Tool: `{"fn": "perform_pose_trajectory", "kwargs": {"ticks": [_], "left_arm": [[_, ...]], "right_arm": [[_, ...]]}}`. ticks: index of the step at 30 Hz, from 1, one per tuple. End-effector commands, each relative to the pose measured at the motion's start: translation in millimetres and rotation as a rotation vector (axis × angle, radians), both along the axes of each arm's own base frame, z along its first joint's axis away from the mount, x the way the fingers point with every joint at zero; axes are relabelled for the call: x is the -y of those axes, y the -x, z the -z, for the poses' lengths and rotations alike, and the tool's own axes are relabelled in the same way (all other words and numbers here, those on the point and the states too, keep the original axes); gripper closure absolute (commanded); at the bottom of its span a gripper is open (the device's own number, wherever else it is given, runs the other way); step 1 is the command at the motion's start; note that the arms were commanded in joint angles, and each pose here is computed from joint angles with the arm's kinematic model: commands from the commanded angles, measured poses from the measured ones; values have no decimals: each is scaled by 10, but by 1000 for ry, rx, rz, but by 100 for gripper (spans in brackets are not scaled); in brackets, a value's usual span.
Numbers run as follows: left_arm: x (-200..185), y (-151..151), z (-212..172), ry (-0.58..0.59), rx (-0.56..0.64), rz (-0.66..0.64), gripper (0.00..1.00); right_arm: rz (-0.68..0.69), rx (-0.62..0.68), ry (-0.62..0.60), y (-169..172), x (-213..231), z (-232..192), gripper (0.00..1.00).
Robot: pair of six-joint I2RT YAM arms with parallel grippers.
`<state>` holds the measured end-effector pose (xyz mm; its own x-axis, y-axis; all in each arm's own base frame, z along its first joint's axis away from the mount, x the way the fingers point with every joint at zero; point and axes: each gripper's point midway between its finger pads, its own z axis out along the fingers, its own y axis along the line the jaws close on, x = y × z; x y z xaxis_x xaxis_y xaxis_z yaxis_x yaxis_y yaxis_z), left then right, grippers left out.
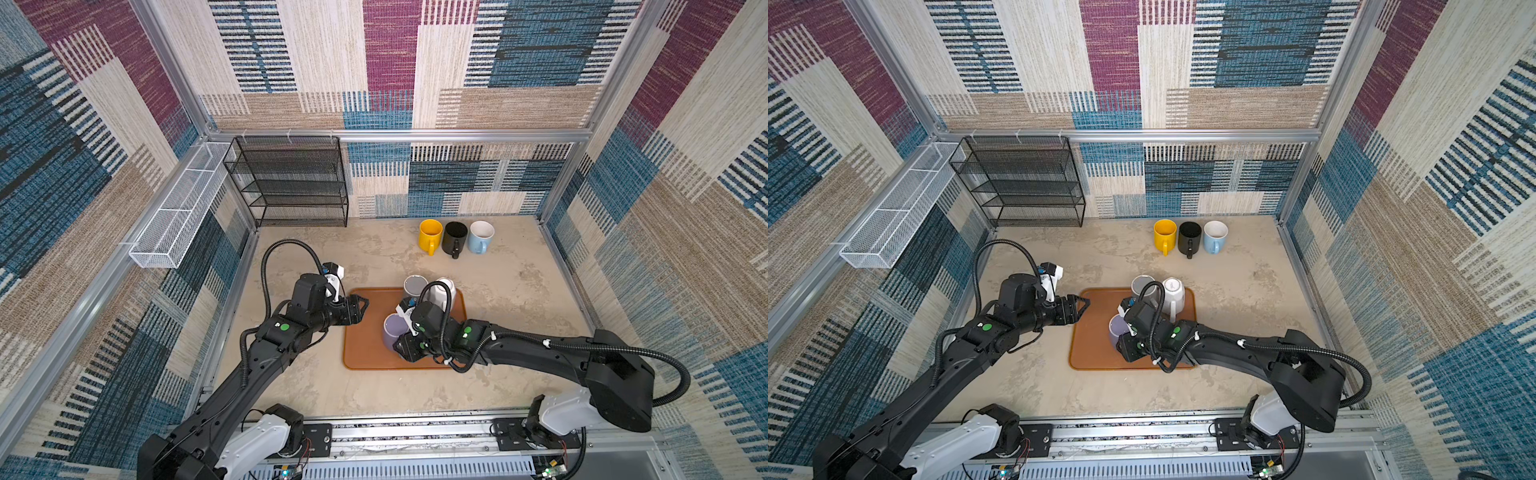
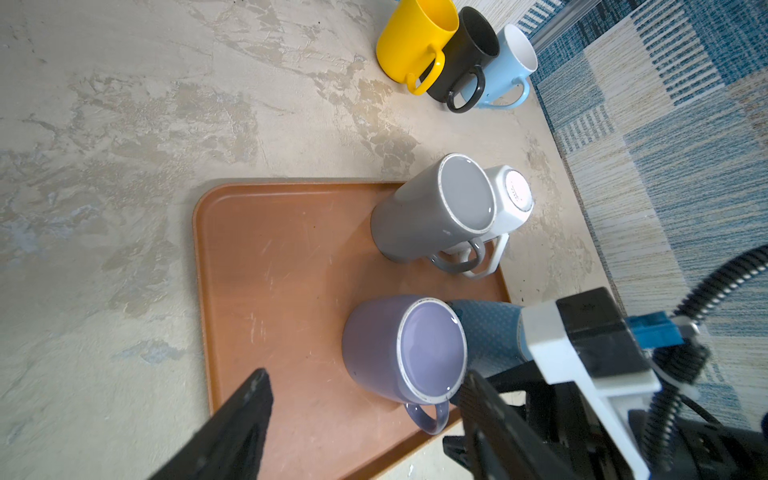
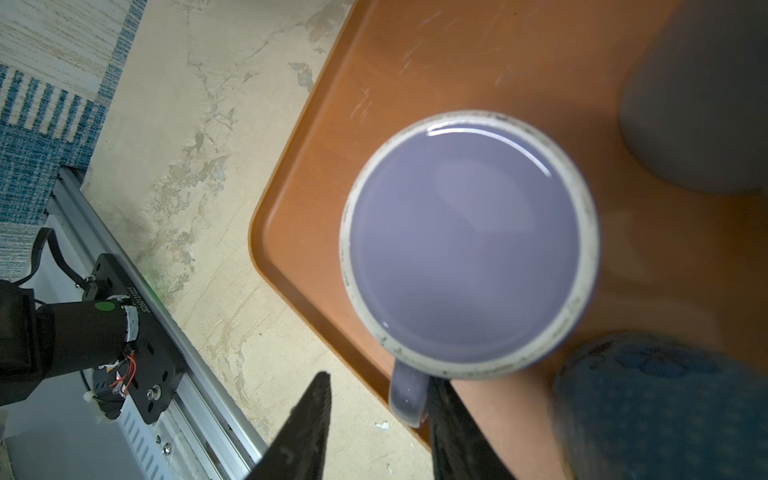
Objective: Turn the mug right side up
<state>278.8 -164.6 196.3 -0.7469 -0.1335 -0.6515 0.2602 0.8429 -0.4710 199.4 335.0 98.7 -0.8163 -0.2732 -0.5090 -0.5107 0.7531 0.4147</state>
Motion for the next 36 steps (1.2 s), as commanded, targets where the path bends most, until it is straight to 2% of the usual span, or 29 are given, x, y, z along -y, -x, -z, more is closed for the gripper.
{"fn": "perform_pose_trajectory", "kwargs": {"ticks": [1,9,17,27,36], "left_arm": [[-33,1,13,-25,10,-2,28],[-105,33,153,-83,-21,-8,28],[-134,101,301,-131,-67,12,32],[59,118,350,-197,-85,68,36],[261,224,444,-294,-105,136,36]], "right_arm": [[-30,16,-44,-22,-135,-69,58],[-49,94,-33,-272,-391,-78,59],[-92,212,-82,-455,-603,-484,61],[49,319,-184,-722,-36,-1203,60],[205,385,-188,-1107,541,-1434,59]]}}
